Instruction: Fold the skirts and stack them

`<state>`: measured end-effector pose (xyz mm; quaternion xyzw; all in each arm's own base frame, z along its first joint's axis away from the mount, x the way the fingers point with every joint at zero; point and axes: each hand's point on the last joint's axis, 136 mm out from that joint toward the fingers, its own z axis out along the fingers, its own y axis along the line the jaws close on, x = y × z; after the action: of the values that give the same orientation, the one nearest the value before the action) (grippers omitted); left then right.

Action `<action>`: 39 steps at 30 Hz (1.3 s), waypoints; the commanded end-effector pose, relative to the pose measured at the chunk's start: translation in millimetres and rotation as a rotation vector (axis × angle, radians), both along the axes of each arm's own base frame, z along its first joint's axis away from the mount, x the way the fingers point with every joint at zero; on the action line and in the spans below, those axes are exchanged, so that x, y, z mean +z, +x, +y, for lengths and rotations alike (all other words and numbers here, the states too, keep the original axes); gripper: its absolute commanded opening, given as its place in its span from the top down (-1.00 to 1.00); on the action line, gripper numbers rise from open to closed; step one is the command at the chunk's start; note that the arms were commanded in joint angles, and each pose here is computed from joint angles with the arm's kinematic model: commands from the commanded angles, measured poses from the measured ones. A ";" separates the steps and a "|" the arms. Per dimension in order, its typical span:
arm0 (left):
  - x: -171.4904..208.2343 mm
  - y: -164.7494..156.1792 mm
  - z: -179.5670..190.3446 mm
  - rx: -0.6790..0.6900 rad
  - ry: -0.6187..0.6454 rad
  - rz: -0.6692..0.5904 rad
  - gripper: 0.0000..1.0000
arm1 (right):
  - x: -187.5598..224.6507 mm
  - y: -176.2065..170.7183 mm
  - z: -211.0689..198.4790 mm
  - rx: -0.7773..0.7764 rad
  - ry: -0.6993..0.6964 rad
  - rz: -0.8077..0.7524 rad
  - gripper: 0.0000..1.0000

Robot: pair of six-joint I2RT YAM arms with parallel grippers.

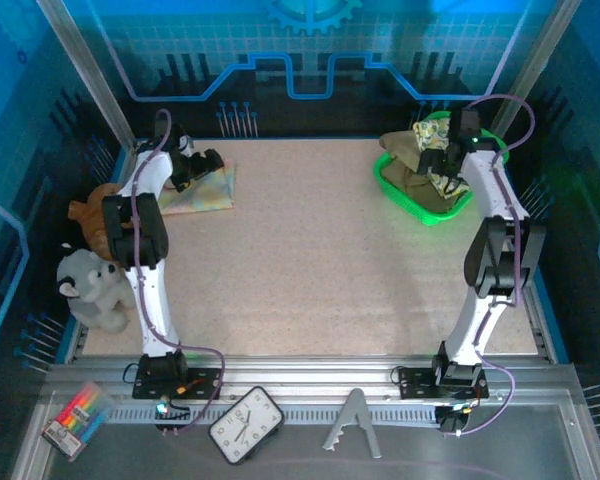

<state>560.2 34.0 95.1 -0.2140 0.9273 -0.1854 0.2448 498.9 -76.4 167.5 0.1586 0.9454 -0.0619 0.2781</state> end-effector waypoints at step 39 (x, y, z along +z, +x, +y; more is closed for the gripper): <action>130.2 -152.7 -70.1 0.009 -0.257 -0.300 -0.98 | 112.0 2.5 20.5 0.112 -0.067 -0.249 1.00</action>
<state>411.1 -28.5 213.8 -0.2233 0.8534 -0.3240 0.3418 508.0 -87.0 253.9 0.1247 0.9175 -0.1032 0.3633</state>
